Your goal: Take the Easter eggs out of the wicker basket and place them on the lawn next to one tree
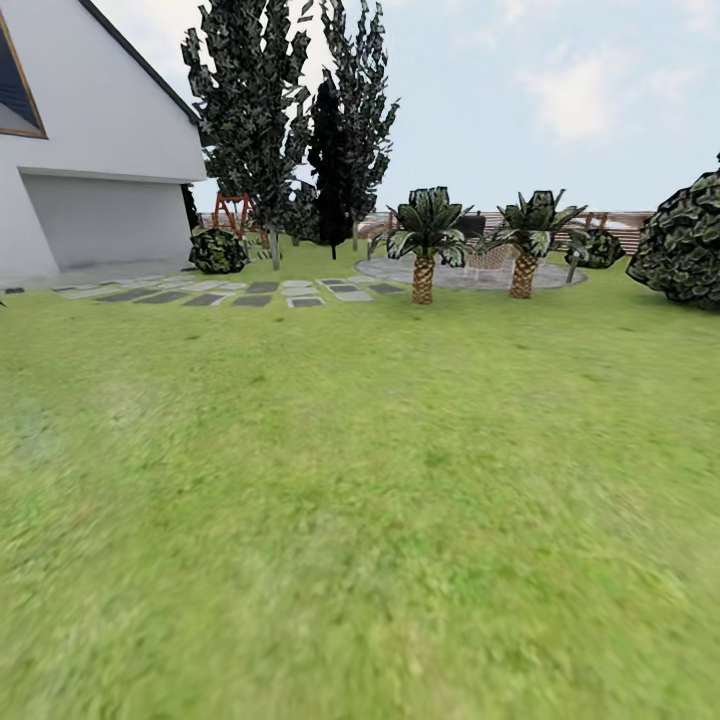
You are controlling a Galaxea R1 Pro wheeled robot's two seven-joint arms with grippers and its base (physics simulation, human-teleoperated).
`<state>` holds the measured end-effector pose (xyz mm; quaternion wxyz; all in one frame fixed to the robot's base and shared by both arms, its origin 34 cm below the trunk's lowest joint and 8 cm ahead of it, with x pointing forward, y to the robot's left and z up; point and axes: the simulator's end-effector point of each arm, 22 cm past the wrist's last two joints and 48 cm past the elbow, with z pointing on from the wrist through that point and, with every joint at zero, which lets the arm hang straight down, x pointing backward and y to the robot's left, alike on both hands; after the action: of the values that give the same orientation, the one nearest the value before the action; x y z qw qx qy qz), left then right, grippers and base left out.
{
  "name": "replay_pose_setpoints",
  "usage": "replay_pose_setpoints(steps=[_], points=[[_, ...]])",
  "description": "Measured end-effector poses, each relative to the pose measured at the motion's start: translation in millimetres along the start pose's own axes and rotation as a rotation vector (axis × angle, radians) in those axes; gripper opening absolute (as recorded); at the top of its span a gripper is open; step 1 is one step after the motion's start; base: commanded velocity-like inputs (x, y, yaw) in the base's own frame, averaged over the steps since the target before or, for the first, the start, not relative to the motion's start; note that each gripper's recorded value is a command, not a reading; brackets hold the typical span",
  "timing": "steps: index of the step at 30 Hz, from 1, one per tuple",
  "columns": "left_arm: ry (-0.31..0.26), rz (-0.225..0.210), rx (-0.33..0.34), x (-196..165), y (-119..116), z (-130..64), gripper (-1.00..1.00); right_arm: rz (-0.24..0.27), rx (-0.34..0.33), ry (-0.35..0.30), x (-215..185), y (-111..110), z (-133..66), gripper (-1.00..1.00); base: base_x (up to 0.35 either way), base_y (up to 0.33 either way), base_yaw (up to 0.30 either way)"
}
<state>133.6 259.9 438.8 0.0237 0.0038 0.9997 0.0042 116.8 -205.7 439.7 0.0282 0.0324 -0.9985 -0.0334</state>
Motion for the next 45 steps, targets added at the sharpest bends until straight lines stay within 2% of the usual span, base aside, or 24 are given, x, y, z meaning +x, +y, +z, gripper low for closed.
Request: replay_pose_setpoints(steps=[10, 33, 40, 45], points=[[0.0, -0.001, 0.0, 0, 0, 0.0, 1.0, -0.001, -0.003, 0.0, 0, 2, 0.0, 1.0, 0.339, 0.0, 0.034], [-0.013, -0.001, 0.0, -1, 0, -0.3, 1.0, -0.012, -0.012, -0.008, -5, 8, 0.0, 1.0, 0.339, 0.0, 0.244], [-0.079, 0.002, 0.001, -15, 0, -1.1, 1.0, -0.012, -0.02, -0.045, -17, 14, -0.2, 1.0, 0.339, 0.016, 0.221], [-0.106, 0.003, -0.001, -20, 1, -1.8, 1.0, -0.012, -0.023, -0.05, -17, 16, -0.3, 1.0, 0.339, 0.074, 0.219]])
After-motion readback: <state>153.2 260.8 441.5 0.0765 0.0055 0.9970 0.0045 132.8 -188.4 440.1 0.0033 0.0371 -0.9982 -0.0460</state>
